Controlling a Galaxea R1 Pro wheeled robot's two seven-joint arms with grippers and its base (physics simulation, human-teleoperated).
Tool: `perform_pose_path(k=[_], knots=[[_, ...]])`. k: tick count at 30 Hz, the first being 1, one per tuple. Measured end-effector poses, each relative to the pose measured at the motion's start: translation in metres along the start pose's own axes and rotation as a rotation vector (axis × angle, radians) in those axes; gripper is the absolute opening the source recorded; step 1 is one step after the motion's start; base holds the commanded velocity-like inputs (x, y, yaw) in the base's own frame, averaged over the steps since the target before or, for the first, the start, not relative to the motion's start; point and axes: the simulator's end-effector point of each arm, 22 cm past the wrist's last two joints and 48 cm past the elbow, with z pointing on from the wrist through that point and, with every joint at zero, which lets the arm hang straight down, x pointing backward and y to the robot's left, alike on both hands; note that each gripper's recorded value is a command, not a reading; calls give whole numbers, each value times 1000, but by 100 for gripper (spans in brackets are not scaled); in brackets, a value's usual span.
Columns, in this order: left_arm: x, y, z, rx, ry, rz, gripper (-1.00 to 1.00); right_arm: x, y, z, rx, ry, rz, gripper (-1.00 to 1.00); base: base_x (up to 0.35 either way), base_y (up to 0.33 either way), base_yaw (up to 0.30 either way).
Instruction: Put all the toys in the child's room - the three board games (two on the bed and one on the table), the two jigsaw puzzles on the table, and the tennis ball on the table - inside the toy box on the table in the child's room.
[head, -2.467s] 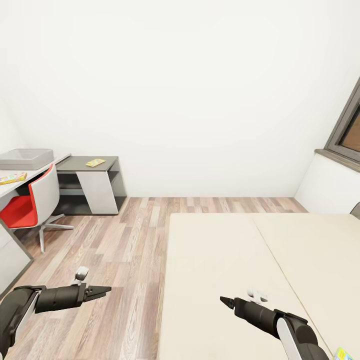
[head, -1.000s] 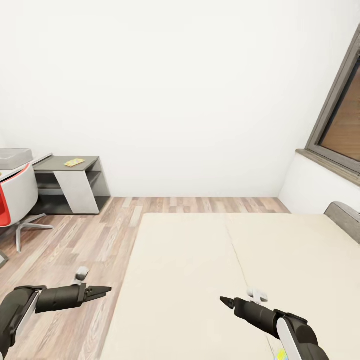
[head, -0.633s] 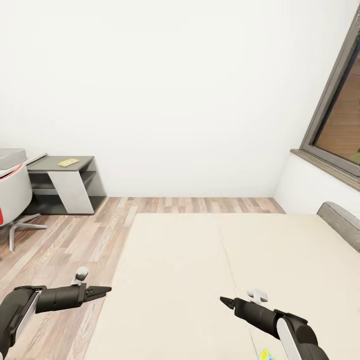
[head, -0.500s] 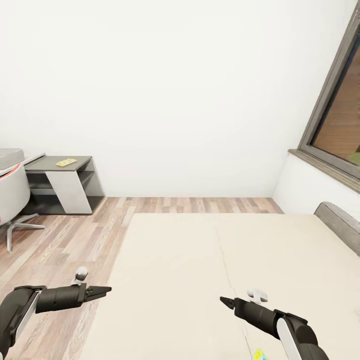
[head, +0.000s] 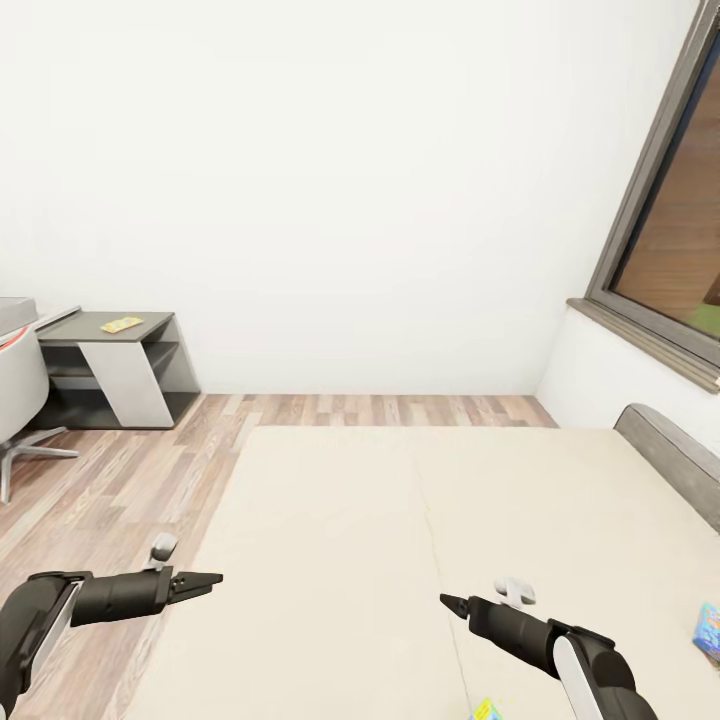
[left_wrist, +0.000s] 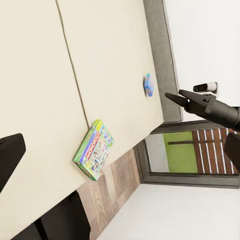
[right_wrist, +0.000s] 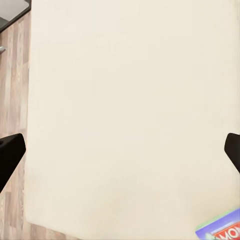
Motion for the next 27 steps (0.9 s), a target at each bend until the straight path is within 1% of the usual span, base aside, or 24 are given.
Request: perform_pose_path(k=[6,8,13,18,27], knots=[[0,0,0,0,0,0,100,2,-1,1,2,4,3,100,0,-13,0],[-5,-9,5,26,-11,20,100,-3,5,2,0,-15,-2,100,0,0,0],[-3,-15,18,49,-9,14,100,-8,12,1,-9,-35,-5,100,0,0,0],[-1,-21,26,70,-9,13,100,-8,7,3,3,-45,-4,100,0,0,0],[-1,-23,28,77,-9,12,100,-11,3,4,12,-64,-6,100,0,0,0]])
